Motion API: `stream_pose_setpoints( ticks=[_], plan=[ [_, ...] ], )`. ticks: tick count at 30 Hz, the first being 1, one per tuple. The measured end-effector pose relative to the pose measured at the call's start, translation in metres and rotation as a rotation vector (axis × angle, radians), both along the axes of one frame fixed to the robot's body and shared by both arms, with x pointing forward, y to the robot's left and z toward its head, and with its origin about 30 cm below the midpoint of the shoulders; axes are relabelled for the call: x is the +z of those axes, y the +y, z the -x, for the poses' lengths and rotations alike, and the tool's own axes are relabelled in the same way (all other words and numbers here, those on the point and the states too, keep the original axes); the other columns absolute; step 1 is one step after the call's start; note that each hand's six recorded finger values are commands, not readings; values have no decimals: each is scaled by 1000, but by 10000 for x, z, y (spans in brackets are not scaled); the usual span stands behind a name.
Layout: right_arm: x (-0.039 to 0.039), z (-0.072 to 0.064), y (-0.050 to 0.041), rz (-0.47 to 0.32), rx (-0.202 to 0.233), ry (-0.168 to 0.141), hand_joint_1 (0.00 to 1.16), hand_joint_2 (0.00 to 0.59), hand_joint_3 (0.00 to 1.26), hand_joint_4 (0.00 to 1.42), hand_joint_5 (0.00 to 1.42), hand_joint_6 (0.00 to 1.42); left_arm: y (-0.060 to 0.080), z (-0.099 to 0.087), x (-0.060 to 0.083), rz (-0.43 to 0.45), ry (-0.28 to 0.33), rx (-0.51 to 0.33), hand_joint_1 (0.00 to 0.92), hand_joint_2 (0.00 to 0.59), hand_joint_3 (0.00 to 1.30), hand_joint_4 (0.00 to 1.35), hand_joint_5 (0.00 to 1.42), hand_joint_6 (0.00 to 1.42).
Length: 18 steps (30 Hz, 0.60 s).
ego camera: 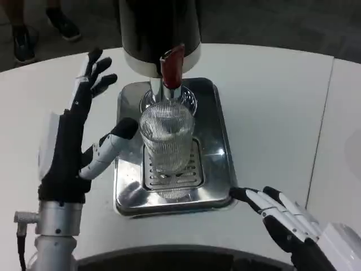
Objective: Grasp the cup under the faucet to collect the drink, then remove the cup.
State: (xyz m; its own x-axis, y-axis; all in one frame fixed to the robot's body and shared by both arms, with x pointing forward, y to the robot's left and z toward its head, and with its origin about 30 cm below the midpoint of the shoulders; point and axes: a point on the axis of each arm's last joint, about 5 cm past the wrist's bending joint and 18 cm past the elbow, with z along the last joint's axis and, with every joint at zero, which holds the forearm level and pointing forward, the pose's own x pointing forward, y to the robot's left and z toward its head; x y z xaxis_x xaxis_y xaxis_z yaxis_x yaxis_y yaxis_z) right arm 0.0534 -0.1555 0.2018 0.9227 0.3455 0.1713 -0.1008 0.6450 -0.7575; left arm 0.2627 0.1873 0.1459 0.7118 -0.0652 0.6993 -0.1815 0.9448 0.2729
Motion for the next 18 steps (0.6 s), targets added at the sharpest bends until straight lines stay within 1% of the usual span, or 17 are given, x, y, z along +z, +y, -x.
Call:
stream_pose_setpoints(
  ticks=[3, 4, 6, 8, 11, 15, 18],
  plan=[
    [-2, -4, 4, -3, -1, 5, 408, 519, 115, 74, 0, 0, 19, 43, 122, 13, -31, -56, 68, 34, 174, 194, 240, 222],
    [-2, -6, 6, -5, -1, 5, 407, 519, 115, 74, 0, 0, 38, 84, 179, 26, -40, -83, 69, 38, 196, 198, 242, 223],
    [-3, -9, 7, -8, -3, 6, 406, 520, 115, 74, 0, 0, 54, 131, 242, 29, -54, -113, 71, 41, 216, 201, 240, 215],
    [-3, -11, 9, -10, -4, 8, 404, 520, 115, 74, 0, 0, 75, 176, 291, 35, -52, -135, 59, 44, 234, 192, 228, 197],
    [-3, -12, 9, -9, -3, 8, 402, 521, 115, 74, 0, 0, 105, 210, 370, 39, -33, -162, 57, 45, 239, 182, 217, 189],
    [-3, -13, 9, -9, -2, 7, 400, 521, 115, 74, 0, 0, 138, 226, 458, 41, -38, -186, 57, 45, 241, 169, 216, 179],
    [-3, -13, 8, -9, -4, 6, 399, 521, 115, 74, 0, 0, 160, 213, 464, 53, 2, -214, 57, 45, 220, 166, 215, 177]
  ],
)
